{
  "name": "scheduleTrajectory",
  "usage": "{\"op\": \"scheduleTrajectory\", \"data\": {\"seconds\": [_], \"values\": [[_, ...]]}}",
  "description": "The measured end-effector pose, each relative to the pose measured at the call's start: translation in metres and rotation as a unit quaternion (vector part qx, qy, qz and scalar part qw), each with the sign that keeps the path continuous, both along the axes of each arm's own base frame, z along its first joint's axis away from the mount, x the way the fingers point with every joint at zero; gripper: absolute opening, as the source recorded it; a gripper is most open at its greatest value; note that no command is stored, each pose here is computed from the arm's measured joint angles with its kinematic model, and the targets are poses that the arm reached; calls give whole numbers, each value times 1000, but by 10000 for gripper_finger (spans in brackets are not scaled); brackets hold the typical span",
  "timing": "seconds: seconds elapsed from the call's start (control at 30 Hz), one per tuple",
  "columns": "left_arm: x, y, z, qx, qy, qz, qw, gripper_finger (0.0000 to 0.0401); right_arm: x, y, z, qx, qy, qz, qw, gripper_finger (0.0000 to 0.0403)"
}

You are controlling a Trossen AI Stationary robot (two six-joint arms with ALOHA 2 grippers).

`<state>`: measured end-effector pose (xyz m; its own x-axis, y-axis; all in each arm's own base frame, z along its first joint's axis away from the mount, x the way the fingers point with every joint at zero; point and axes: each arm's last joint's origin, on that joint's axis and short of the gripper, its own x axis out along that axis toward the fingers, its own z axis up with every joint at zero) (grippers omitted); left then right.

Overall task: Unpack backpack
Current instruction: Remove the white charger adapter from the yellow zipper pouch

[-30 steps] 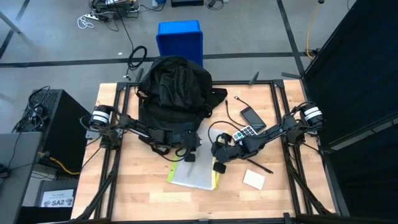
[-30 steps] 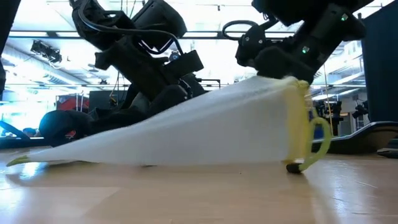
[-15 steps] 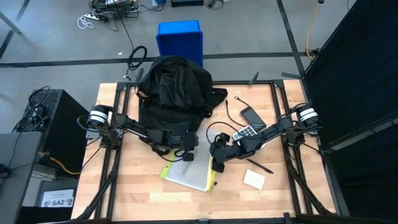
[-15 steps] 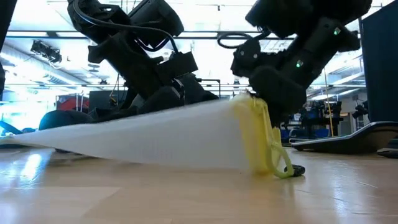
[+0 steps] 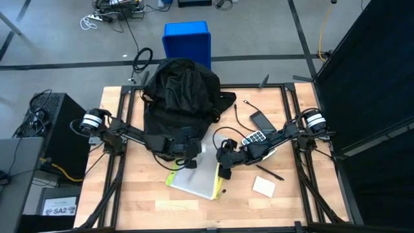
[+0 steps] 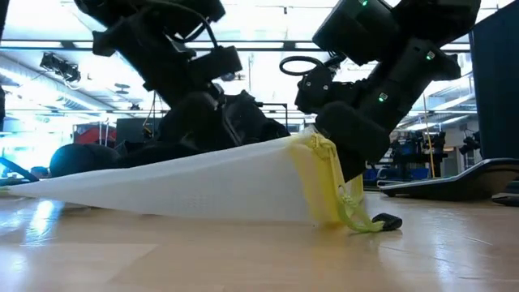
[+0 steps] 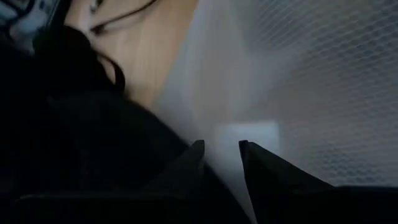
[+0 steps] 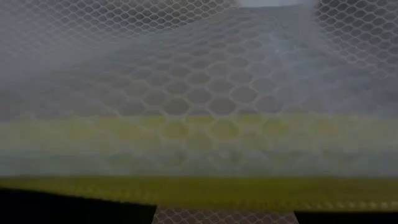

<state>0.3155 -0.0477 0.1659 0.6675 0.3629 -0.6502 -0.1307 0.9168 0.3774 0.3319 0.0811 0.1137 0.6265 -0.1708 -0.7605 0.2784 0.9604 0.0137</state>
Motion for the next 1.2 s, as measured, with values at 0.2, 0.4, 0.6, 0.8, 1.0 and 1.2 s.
{"op": "scheduleTrajectory", "data": {"seconds": [0.2, 0.4, 0.6, 0.8, 1.0, 1.2], "values": [[4, 11, -19, -4, 33, 28, 999, 87, 1, 0, 0, 1, -5, -1, 1000, 277], [8, 22, -27, -1, 38, 45, 998, 87, 1, 0, 0, 3, -8, -4, 1000, 283], [8, 24, -30, 14, 47, 44, 998, 87, 1, 0, 0, 5, -10, -4, 1000, 275], [10, 28, -31, 18, 38, 54, 998, 87, 2, 0, 1, 5, -12, -4, 1000, 279], [23, 30, -44, 2, 21, 10, 1000, 87, 2, -1, 1, -14, -17, -14, 1000, 294], [27, 28, -45, -15, 6, -22, 1000, 87, 4, 0, 3, -15, -37, -18, 999, 309]]}}
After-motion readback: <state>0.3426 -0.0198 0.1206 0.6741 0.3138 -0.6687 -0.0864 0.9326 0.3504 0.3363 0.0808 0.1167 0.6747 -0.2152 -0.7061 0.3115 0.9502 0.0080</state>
